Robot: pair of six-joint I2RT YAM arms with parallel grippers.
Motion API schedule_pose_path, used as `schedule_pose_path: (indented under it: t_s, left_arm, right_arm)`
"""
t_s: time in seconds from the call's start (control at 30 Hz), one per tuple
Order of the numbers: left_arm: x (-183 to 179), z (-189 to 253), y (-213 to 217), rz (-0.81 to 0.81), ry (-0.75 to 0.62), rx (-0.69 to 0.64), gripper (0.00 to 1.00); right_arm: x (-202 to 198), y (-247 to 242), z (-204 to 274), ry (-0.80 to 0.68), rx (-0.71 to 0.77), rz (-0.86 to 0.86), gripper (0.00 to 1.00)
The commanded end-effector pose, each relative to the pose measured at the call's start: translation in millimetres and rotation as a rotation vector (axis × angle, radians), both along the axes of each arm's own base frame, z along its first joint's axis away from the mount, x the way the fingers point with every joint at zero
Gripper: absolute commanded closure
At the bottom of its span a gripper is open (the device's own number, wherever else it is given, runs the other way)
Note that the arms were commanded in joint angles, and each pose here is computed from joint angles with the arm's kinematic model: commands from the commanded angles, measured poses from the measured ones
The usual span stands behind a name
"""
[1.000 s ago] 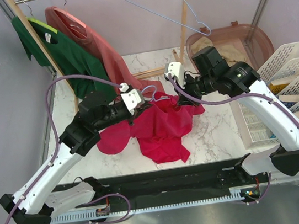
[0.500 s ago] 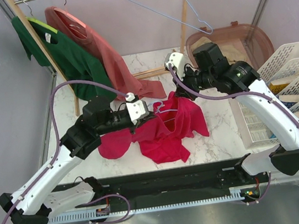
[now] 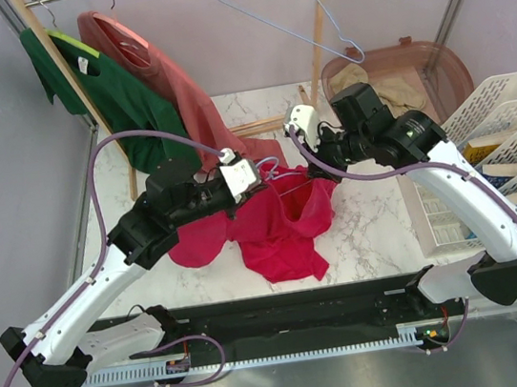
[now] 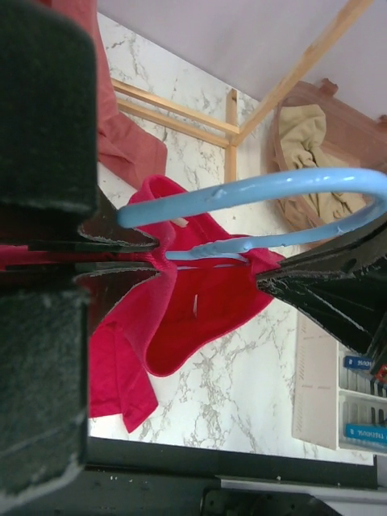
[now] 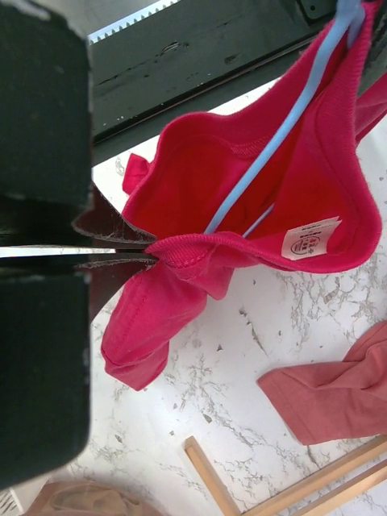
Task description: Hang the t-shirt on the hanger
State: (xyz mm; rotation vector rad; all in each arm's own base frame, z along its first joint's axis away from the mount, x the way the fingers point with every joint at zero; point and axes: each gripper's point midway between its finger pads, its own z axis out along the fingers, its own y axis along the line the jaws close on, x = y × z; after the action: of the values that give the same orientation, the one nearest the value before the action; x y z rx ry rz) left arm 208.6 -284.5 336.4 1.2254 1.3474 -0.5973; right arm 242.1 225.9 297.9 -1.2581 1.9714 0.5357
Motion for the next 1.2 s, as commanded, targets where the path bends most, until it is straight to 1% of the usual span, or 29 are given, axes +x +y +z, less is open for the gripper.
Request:
schedule_pose_path:
  t_s: [0.0,0.1,0.2,0.33,0.43,0.53,0.57,0.67,0.87,0.9,0.93,1.0,1.1,1.17]
  left_arm:
    - [-17,33,-8,-0.107,-0.047,-0.087,0.98]
    - [-28,28,-12,-0.169,-0.023,-0.074,0.98]
    - [-28,26,-13,-0.171,-0.015,-0.071,0.98]
    - [-22,34,-12,-0.139,-0.024,-0.096,0.98]
    - [-22,37,-12,-0.137,-0.024,-0.105,0.98]
    - [-25,41,-12,-0.153,-0.020,-0.123,0.98]
    - [-26,41,-12,-0.157,-0.016,-0.130,0.98]
    - [-32,44,-12,-0.181,-0.014,-0.147,0.98]
    - [-27,43,-8,-0.167,-0.002,-0.161,0.98]
    - [-25,42,-7,-0.160,0.000,-0.161,0.98]
    - [-26,42,-7,-0.164,-0.007,-0.161,0.98]
    - [-26,39,-5,-0.164,-0.014,-0.156,0.98]
    - [-27,30,-3,-0.169,-0.018,-0.139,0.98]
    - [-27,26,0,-0.161,-0.024,-0.131,0.98]
  right_arm:
    - [2,6,13,-0.036,0.025,0.028,1.00]
    - [4,9,20,-0.051,0.044,0.036,1.00]
    - [1,12,23,-0.057,0.062,0.058,0.97]
    - [-16,16,19,-0.025,0.081,0.144,0.92]
    - [-32,20,20,-0.004,0.121,0.218,0.89]
    - [-39,22,19,-0.003,0.136,0.259,0.82]
    - [-40,22,18,-0.002,0.134,0.268,0.76]
    - [-42,24,21,-0.010,0.148,0.295,0.66]
    - [-50,27,19,0.007,0.165,0.336,0.66]
    - [-52,27,18,0.010,0.167,0.344,0.65]
    - [-55,26,17,0.013,0.170,0.351,0.61]
    - [-53,24,19,-0.004,0.168,0.336,0.59]
    - [-38,16,19,-0.061,0.117,0.270,0.56]
    - [-31,11,26,-0.103,0.096,0.234,0.48]
